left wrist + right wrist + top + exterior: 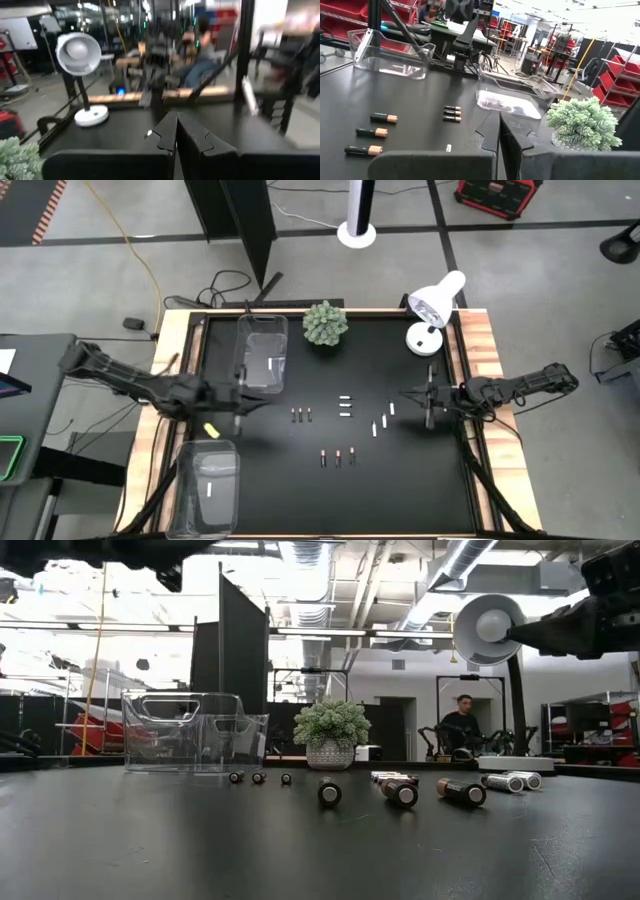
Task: Sort batteries
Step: Put the copper and black battery into the top transparent bin
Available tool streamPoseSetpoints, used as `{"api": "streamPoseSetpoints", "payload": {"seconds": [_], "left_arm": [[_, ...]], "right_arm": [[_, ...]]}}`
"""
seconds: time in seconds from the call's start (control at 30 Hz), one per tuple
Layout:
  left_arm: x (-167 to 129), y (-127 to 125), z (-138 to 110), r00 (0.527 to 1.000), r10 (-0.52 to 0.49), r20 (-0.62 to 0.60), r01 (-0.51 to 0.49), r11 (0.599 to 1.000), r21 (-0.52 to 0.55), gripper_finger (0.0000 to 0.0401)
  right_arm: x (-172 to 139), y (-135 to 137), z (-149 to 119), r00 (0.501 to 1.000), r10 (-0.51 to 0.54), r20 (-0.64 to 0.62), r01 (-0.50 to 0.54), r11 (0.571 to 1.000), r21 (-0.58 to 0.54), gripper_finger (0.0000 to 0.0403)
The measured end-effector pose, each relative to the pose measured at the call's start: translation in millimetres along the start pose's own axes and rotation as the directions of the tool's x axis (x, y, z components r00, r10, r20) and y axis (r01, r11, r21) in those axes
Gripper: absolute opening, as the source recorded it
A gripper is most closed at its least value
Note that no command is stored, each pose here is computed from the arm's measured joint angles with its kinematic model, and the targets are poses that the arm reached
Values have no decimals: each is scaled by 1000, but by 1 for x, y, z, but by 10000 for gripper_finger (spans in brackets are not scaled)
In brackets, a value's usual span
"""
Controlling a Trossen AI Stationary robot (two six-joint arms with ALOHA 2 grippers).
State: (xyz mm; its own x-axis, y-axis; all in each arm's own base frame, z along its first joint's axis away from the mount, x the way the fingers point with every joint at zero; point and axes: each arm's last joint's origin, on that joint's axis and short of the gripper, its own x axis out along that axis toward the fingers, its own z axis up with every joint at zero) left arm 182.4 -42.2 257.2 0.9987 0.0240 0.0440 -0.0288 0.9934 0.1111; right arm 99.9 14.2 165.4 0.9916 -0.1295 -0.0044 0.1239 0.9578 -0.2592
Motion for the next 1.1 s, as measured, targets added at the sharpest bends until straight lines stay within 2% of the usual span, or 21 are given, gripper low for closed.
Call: {"api": "streamPoseSetpoints", "payload": {"seconds": [0.1,0.17,0.27,0.33,0.5,0.6,0.7,0.87,0.93,1.0,1.1], "left_arm": [[21,-8,-12,995,-9,-96,16,997,76,29],[36,-14,-21,987,-15,-160,37,990,133,47],[55,-23,-32,964,-27,-265,84,975,207,78],[68,-28,-38,941,-32,-337,119,963,243,103],[97,-37,-40,876,-18,-482,162,953,258,168],[109,-40,-39,806,20,-591,189,939,289,197],[114,-41,-40,700,45,-712,291,893,343,211],[115,-43,-48,538,82,-839,499,772,395,212],[114,-43,-54,495,84,-865,559,731,391,209],[112,-42,-57,463,69,-884,600,710,369,207],[113,-40,-60,455,68,-888,628,683,374,206]], "right_arm": [[0,-2,3,999,-29,25,28,999,29,31],[0,-4,8,995,-53,80,41,988,146,31],[-1,-8,18,981,-89,171,26,940,341,31],[-3,-11,24,968,-122,222,18,908,419,31],[-5,-21,38,949,-182,258,50,893,447,31],[-6,-25,42,941,-214,263,79,893,442,31],[-6,-29,43,935,-244,257,111,890,441,31],[-6,-33,42,926,-285,246,155,884,440,31],[-7,-36,45,913,-313,260,174,878,446,31],[-8,-40,50,902,-340,268,195,871,451,31],[-10,-43,54,890,-363,275,212,865,454,31]]}}
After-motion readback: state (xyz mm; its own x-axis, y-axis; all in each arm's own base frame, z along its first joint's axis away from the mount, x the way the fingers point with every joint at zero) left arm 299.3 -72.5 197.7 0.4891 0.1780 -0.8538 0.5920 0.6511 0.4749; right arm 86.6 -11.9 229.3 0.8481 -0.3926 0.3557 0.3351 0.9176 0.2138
